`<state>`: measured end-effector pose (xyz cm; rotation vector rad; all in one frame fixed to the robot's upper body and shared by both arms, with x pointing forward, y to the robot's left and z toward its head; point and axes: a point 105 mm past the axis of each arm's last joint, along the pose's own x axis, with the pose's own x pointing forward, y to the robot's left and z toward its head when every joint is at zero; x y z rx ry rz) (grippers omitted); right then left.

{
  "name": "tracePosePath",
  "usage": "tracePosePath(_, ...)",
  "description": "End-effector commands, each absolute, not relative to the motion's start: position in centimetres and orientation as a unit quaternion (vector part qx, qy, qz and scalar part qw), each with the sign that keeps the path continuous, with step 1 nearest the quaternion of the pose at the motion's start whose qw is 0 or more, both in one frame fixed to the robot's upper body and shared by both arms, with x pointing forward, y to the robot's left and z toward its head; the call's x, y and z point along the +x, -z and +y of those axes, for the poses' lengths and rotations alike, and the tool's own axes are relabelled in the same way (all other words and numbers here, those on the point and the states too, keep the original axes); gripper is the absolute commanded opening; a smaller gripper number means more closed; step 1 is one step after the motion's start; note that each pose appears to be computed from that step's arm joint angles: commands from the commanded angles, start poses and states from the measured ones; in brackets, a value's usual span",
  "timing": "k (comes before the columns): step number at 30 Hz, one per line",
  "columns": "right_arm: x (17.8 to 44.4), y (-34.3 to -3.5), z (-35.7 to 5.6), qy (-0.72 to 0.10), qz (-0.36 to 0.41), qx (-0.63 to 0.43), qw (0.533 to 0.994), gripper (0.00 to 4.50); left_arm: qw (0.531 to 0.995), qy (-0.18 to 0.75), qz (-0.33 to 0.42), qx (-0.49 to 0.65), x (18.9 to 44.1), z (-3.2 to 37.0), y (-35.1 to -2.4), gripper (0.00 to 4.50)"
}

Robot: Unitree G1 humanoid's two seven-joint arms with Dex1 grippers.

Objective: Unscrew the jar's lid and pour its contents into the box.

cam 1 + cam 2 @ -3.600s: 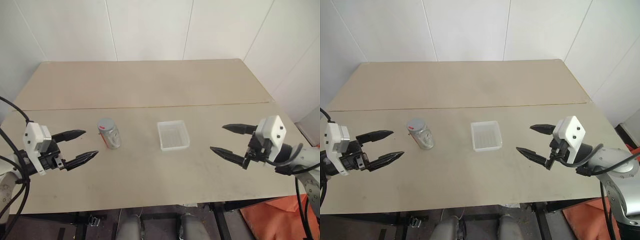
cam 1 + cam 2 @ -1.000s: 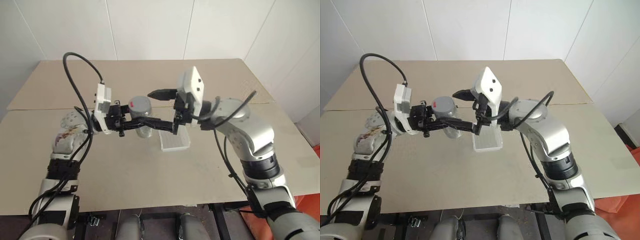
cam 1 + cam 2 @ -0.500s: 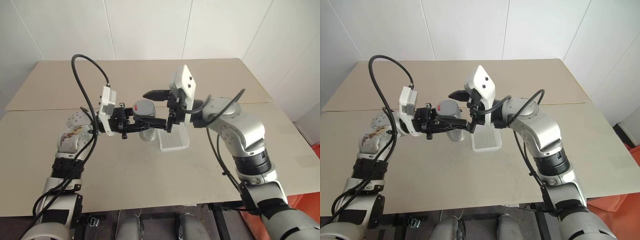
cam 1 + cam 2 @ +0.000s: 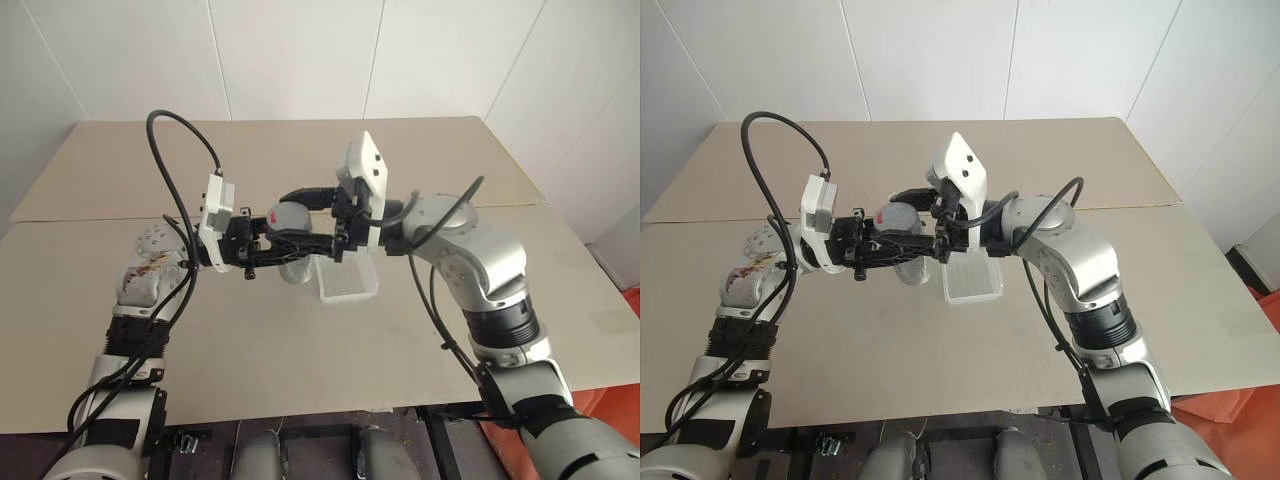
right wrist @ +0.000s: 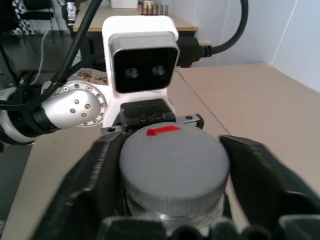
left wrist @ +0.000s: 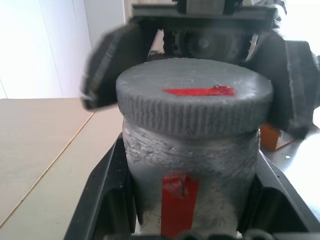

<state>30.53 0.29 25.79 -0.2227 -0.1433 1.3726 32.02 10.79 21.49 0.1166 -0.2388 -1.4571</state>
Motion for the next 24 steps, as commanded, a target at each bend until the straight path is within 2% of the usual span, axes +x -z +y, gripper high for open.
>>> tracePosePath(1, 29.9, -27.2, 0.2, -0.649, -0.093, -0.097, 0.749, 2.75, 0.722, 0.673, -0.138, 0.077, 31.5, 10.4, -23.0, 2.0)
tracePosePath(4, 29.3, -27.5, 0.1, -0.686, -0.111, -0.092, 0.714, 2.75, 0.711, 0.685, -0.139, 0.077, 31.0, 10.5, -23.3, 2.0)
tracePosePath(10, 26.1, -28.0, -1.0, -0.845, -0.142, -0.095, 0.507, 2.75, 0.631, 0.764, -0.111, 0.073, 28.4, 10.9, -24.1, 2.0)
tracePosePath(12, 25.5, -28.4, -0.8, -0.876, -0.145, -0.088, 0.452, 2.75, 0.615, 0.778, -0.103, 0.078, 28.0, 10.7, -24.0, 2.0)
tracePosePath(13, 25.4, -28.6, -0.5, -0.882, -0.148, -0.086, 0.439, 2.75, 0.612, 0.78, -0.105, 0.077, 28.0, 10.5, -24.1, 2.0)
tracePosePath(17, 25.9, -28.5, 0.5, -0.881, -0.162, -0.098, 0.434, 2.75, 0.613, 0.778, -0.113, 0.08, 28.0, 10.1, -24.2, 2.0)
tracePosePath(22, 27.3, -28.5, 0.0, -0.858, -0.166, -0.097, 0.476, 4.4, 0.633, 0.761, -0.121, 0.075, 28.4, 10.3, -24.1, 2.0)
tracePosePath(24, 28.0, -28.7, -0.7, -0.833, -0.177, -0.098, 0.514, 4.46, 0.647, 0.749, -0.122, 0.072, 28.9, 10.6, -24.1, 2.0)
